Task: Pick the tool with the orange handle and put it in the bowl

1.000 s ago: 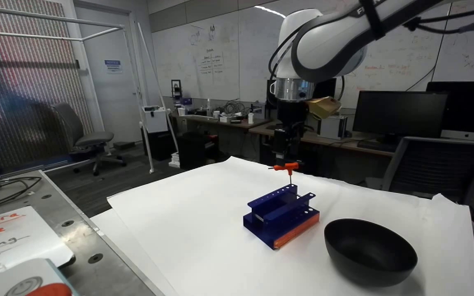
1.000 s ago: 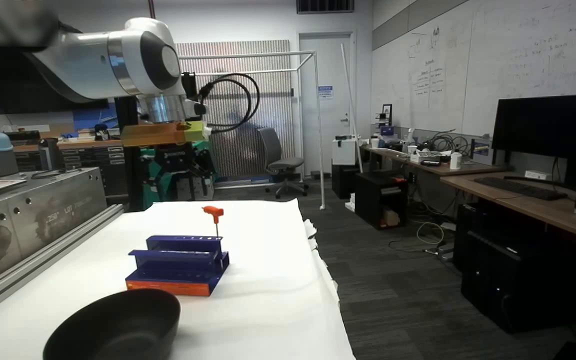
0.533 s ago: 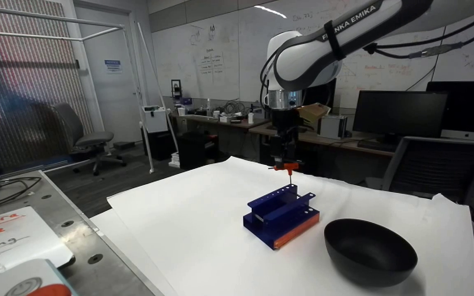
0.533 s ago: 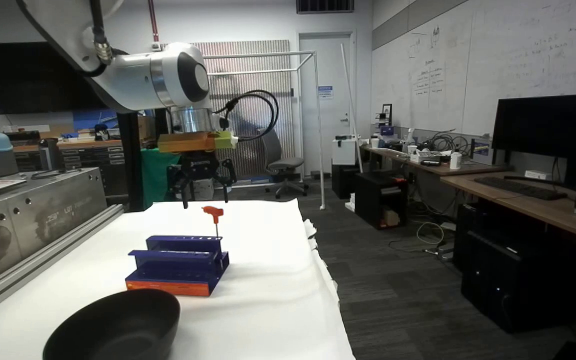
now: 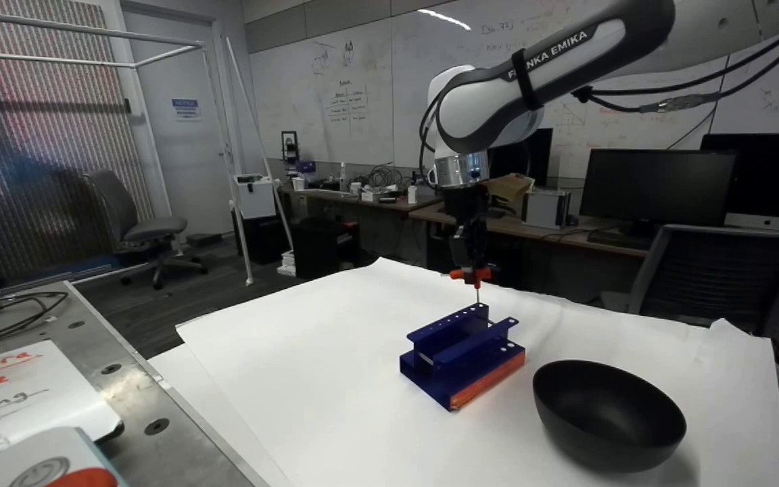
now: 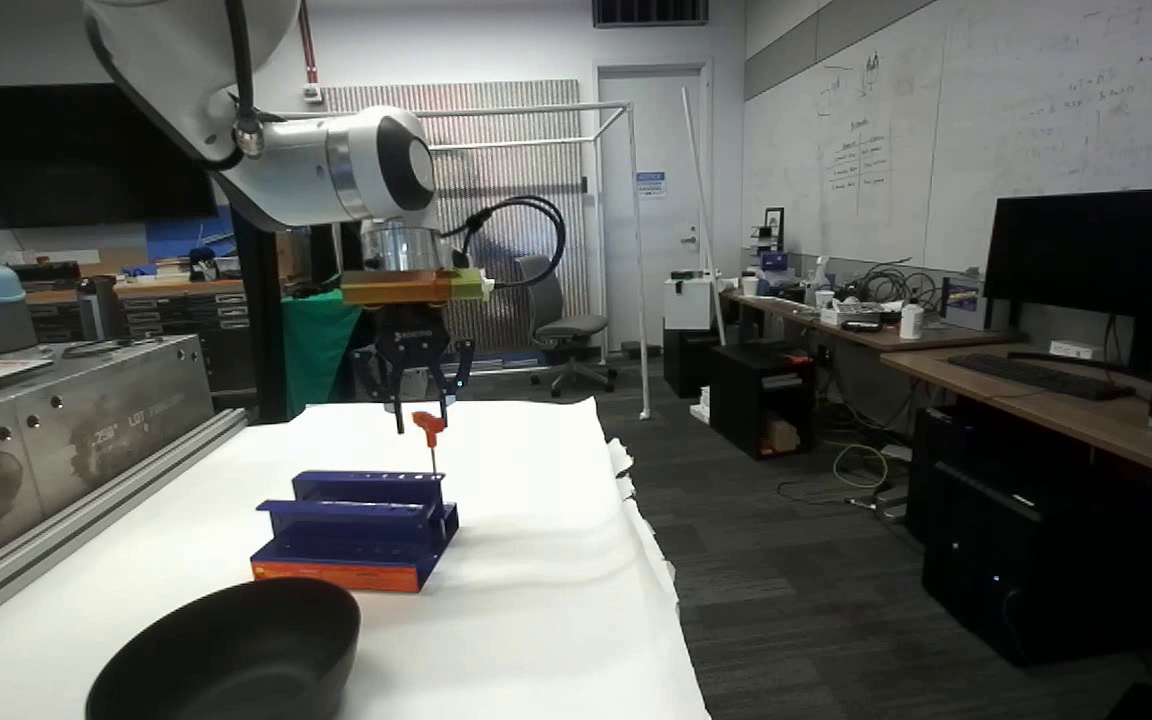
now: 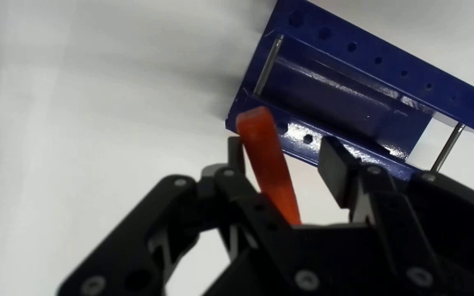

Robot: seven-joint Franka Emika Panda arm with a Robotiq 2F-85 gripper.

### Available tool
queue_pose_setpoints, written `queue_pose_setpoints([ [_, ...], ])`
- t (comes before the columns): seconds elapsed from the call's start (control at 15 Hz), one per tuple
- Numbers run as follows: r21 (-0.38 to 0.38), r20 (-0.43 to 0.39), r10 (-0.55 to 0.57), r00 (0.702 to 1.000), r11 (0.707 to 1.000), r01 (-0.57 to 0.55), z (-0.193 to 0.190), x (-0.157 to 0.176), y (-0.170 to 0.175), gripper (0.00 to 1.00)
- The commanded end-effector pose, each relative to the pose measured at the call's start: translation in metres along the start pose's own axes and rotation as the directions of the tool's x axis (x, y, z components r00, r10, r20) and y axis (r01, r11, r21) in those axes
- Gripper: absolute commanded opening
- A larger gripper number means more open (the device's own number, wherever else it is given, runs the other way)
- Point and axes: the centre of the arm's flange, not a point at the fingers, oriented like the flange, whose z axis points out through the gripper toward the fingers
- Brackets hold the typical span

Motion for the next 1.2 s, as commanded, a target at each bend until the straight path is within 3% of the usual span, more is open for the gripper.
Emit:
queue_pose_setpoints([
  [0.0, 0.036, 0.009, -0.016, 1.0, 0.999, 0.016, -0.006, 0.01, 0.012, 0.2],
  [0.07, 0.045, 0.018, -0.009, 1.0, 0.999, 0.008, -0.004, 0.009, 0.013, 0.13],
  [0.2, 0.059, 0.017, 0.033, 0.999, 0.998, -0.034, -0.009, 0.001, 0.014, 0.09],
  [0.27, 0.076, 0.018, 0.056, 0.998, 0.995, -0.057, -0.022, -0.008, 0.012, 0.13],
  [0.4, 0.091, 0.008, 0.13, 0.991, 0.987, -0.13, -0.045, -0.026, 0.005, 0.13],
  [0.53, 0.101, -0.005, 0.221, 0.975, 0.97, -0.219, -0.076, -0.043, -0.001, 0.12],
  [0.73, 0.142, -0.002, 0.38, 0.925, 0.916, -0.375, -0.134, -0.067, -0.003, 0.11],
  [0.93, 0.156, 0.129, 0.484, 0.865, 0.852, -0.5, -0.163, -0.087, 0.005, 0.12],
  [1.13, 0.143, 0.301, 0.498, 0.813, 0.819, -0.555, -0.135, -0.098, 0.024, 0.12],
])
